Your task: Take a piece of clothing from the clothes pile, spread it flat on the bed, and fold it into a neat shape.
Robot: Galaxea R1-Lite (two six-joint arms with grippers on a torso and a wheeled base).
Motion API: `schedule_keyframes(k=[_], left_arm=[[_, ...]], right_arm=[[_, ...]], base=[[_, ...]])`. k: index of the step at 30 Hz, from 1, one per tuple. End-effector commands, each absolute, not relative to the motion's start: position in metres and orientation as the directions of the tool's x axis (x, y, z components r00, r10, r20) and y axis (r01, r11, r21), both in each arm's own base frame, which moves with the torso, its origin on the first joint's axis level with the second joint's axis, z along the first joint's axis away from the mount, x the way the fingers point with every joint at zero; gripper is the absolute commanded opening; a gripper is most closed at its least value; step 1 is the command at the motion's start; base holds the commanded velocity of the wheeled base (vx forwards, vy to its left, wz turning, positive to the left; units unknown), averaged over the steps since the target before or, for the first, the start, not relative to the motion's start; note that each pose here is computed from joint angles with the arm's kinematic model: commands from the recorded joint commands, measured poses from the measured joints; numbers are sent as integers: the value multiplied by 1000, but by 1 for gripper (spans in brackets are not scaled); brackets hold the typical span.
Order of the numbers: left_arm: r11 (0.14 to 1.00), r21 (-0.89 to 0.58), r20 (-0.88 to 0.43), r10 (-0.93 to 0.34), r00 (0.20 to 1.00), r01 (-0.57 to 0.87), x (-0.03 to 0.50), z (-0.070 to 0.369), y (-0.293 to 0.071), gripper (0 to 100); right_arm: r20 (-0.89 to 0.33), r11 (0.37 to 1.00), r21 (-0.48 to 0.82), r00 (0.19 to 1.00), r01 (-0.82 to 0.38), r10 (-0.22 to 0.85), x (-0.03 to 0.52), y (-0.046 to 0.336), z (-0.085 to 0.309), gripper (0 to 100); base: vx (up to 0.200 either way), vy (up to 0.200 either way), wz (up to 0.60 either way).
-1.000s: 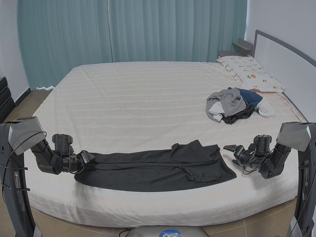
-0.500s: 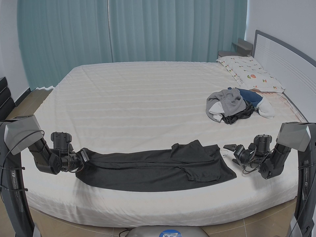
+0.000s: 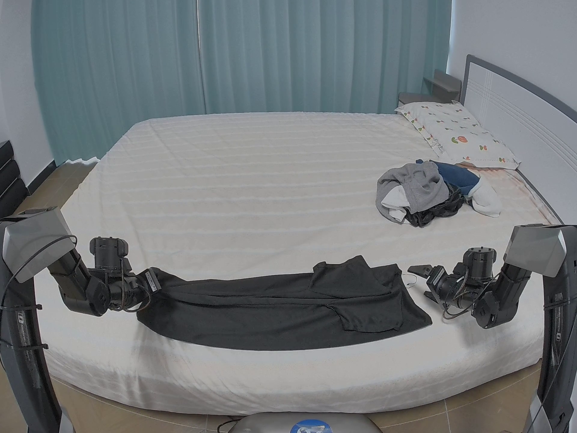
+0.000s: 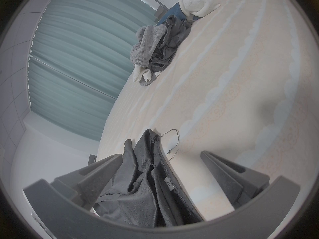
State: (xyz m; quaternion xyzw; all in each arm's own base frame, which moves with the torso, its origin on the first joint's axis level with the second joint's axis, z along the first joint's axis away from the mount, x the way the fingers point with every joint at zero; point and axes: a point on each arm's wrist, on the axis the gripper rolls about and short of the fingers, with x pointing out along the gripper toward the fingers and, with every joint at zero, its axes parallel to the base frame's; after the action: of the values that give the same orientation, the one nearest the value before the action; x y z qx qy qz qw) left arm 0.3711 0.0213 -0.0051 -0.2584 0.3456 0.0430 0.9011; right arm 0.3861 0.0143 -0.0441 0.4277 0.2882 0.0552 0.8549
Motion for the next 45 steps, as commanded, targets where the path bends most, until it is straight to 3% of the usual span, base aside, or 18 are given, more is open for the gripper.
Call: schedule_keyframes(k=[1,6,7,22,30,45], left_arm=[[866,-433,-649,-107,753,-250,371,-7,17,0],[870,-426,-657,-108,746,-248,371,-10,12,0],[871,-426,-661,-114,742,-245,370,-11,9,100],[880,-417,-665,-126,736,-227,369,-13,-1,100],[907,-350,-679,-75,730,-233,363,-13,-26,100],[907,-350,-675,-72,734,-233,362,-10,-27,100]], right_arm=[[-447,628,763,827,153,342,386,14,-45,100],[-447,628,763,827,154,341,386,14,-45,100],[-447,628,763,827,153,342,386,14,-45,100],[-447,628,763,827,154,341,386,14,-45,100],[-448,628,762,826,155,341,386,14,-45,100],[-448,628,763,826,154,342,386,14,-45,100]], base=[[0,0,0],[0,0,0],[0,0,0],[0,0,0],[0,0,0],[0,0,0]])
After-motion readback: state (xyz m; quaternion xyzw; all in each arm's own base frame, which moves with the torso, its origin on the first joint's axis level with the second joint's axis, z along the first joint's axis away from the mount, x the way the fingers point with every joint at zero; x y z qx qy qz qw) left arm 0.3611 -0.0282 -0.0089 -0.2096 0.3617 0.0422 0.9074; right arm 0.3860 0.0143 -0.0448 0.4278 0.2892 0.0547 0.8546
